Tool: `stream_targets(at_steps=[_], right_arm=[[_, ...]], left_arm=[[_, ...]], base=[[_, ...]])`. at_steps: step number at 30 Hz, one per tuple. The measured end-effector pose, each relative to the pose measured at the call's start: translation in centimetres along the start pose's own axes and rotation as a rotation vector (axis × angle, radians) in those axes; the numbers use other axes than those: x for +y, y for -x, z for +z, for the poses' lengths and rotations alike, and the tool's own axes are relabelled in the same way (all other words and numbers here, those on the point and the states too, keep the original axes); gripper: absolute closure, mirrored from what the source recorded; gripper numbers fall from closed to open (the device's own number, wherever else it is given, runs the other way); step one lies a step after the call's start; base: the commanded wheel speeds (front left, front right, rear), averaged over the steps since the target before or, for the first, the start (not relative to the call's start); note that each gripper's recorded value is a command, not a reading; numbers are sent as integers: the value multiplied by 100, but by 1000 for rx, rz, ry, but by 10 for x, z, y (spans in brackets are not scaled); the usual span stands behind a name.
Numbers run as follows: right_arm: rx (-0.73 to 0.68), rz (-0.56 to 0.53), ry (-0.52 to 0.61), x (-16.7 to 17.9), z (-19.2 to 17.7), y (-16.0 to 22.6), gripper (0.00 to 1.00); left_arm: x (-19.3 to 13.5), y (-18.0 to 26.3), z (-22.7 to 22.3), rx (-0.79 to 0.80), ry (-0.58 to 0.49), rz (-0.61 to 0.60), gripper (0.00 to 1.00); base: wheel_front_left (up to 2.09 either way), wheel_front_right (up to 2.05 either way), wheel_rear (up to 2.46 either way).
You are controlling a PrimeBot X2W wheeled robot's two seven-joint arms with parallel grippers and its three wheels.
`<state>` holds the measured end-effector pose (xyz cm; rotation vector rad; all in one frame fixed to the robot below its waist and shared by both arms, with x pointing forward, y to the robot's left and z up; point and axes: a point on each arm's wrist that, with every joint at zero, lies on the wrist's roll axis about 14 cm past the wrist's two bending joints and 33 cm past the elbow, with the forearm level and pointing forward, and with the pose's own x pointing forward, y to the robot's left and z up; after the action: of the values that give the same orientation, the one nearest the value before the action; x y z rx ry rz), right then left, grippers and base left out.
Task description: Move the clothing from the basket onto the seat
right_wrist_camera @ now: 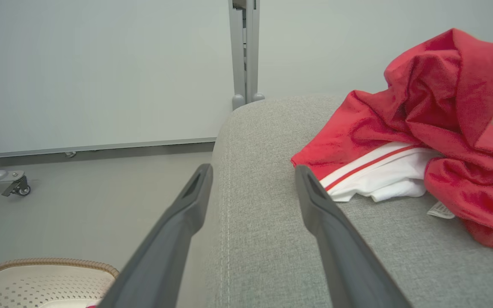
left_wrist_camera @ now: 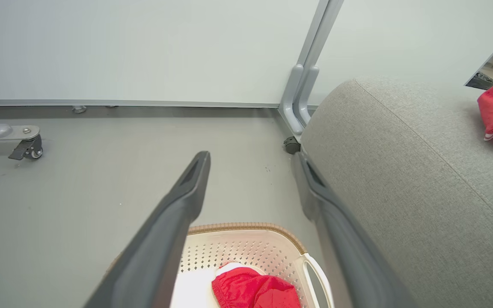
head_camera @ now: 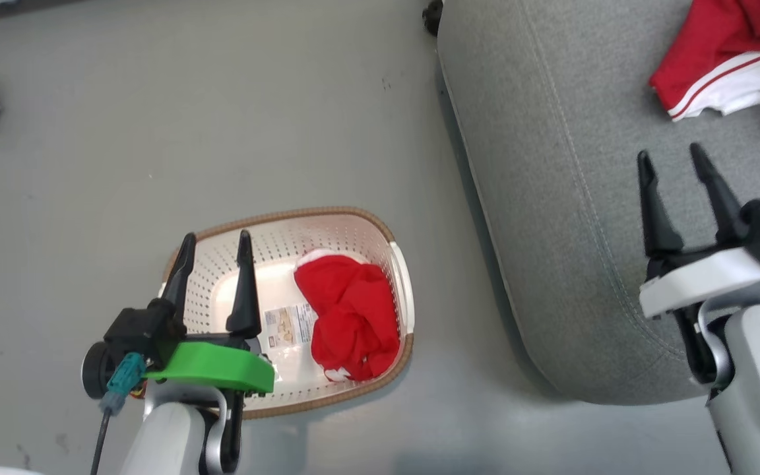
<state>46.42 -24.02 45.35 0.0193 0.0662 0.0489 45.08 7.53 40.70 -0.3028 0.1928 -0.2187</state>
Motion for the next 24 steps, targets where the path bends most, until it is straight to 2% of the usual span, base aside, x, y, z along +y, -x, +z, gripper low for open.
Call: stream_targets(at_steps=[11, 16, 24], right_arm=[[-134, 161, -80, 83, 46, 68, 0], [-210, 180, -71, 93, 69, 94, 0], [-205, 149, -96, 95, 61, 137, 0]], left_arm=[[22, 83, 67, -185, -62, 94, 0], [17, 116, 88, -262, -98, 104, 0], [6, 155, 96, -317, -106, 95, 0]], base=[[0, 0, 0], [0, 0, 0], [0, 0, 0]])
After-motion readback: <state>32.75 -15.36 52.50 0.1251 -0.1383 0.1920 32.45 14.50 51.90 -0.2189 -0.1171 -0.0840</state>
